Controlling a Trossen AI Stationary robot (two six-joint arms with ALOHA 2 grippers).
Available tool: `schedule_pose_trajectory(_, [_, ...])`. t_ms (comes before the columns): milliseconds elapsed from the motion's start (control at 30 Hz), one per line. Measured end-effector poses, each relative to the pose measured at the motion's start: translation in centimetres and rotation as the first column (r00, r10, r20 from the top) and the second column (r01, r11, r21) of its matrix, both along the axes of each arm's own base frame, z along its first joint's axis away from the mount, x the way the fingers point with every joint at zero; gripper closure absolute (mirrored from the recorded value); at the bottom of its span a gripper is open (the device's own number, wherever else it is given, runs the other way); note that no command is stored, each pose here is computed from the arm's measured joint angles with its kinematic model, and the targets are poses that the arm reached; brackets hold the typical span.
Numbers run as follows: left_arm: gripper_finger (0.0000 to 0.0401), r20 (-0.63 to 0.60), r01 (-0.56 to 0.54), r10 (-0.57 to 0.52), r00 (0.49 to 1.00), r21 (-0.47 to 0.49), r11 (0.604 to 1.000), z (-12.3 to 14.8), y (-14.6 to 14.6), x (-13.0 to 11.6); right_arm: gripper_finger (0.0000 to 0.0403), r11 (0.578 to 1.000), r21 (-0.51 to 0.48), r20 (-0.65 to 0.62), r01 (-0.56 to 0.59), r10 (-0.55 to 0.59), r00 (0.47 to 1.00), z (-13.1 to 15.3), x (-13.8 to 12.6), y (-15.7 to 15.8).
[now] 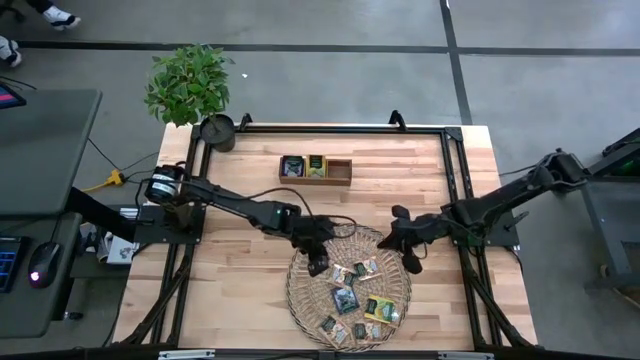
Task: Pick & Place Tea
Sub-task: Put the brown tea bag in the right section of the wooden organizer
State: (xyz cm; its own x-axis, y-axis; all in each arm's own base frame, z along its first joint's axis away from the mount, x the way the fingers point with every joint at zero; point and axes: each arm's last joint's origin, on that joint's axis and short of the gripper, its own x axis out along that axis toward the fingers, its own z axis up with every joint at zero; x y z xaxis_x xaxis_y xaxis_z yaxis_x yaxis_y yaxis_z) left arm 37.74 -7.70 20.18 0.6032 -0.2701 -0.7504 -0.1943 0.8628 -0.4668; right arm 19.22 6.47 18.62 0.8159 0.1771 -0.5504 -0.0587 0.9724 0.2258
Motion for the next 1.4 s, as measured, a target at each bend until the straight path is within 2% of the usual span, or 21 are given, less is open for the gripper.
schedule_pose_trajectory(100, [0.0365,0.002,0.013,-0.013,1.000,-0.014,1.000,-0.3,-0.1,-0.1,0.0403,1.000,-0.018,0.014,0.011,-0.011,1.000,0.0,-0.1,0.6])
schedule_pose_trajectory(133, [0.0380,0.013,0.016,-0.016,1.000,-0.017,1.000,-0.3,-0.2,-0.1,0.0403,0.999,0.004,0.011,0.041,-0.041,0.999,0.0,-0.2,0.7])
schedule_pose_trajectory(233, [0.0394,0.022,0.028,-0.028,0.999,-0.018,0.999,-0.6,-0.5,-0.2,0.0403,0.964,0.188,-0.020,0.190,-0.190,0.982,0.2,-0.1,0.7])
schedule_pose_trajectory(367, [0.0397,0.041,0.071,-0.072,0.997,0.012,0.997,-0.9,-1.1,-0.4,0.0403,0.848,0.418,-0.081,0.326,-0.323,0.943,0.5,-0.1,1.2])
schedule_pose_trajectory(467, [0.0399,0.061,0.108,-0.111,0.992,0.048,0.993,-1.1,-1.9,-0.7,0.0403,0.693,0.561,-0.165,0.453,-0.443,0.881,0.5,-0.3,1.5])
schedule_pose_trajectory(533, [0.0400,0.080,0.132,-0.137,0.987,0.066,0.989,-1.1,-2.4,-0.7,0.0403,0.600,0.618,-0.207,0.508,-0.499,0.841,0.3,-0.4,1.9])
schedule_pose_trajectory(667, [0.0400,0.082,0.158,-0.164,0.983,0.078,0.984,-2.1,-2.8,-0.7,0.0403,0.510,0.642,-0.296,0.572,-0.523,0.799,-0.2,0.2,3.4])
schedule_pose_trajectory(800, [0.0401,0.058,0.177,-0.182,0.982,0.089,0.980,-3.5,-3.2,-0.6,0.0403,0.443,0.636,-0.372,0.632,-0.542,0.753,-0.8,1.9,5.6])
schedule_pose_trajectory(867, [0.0401,0.080,0.189,-0.196,0.977,0.081,0.979,-3.7,-3.5,-0.2,0.0403,0.423,0.627,-0.392,0.654,-0.554,0.735,-1.2,2.7,6.9])
schedule_pose_trajectory(933, [0.0401,0.039,0.205,-0.208,0.977,0.072,0.976,-4.5,-3.5,-0.4,0.0403,0.403,0.624,-0.410,0.669,-0.560,0.720,-1.4,3.7,8.0])
schedule_pose_trajectory(1167, [0.0401,0.058,0.216,-0.224,0.973,0.125,0.968,-4.3,-3.3,-0.3,0.0403,0.378,0.578,-0.467,0.723,-0.573,0.673,-2.9,6.6,10.5])
schedule_pose_trajectory(1333, [0.0401,0.065,0.249,-0.256,0.964,0.105,0.963,-4.3,-3.7,-0.4,0.0403,0.362,0.568,-0.488,0.739,-0.575,0.657,-3.4,8.1,11.6])
schedule_pose_trajectory(1400, [0.0401,0.099,0.271,-0.281,0.954,0.109,0.956,-4.1,-4.0,-0.3,0.0403,0.366,0.533,-0.514,0.763,-0.576,0.636,-3.6,8.0,11.6])
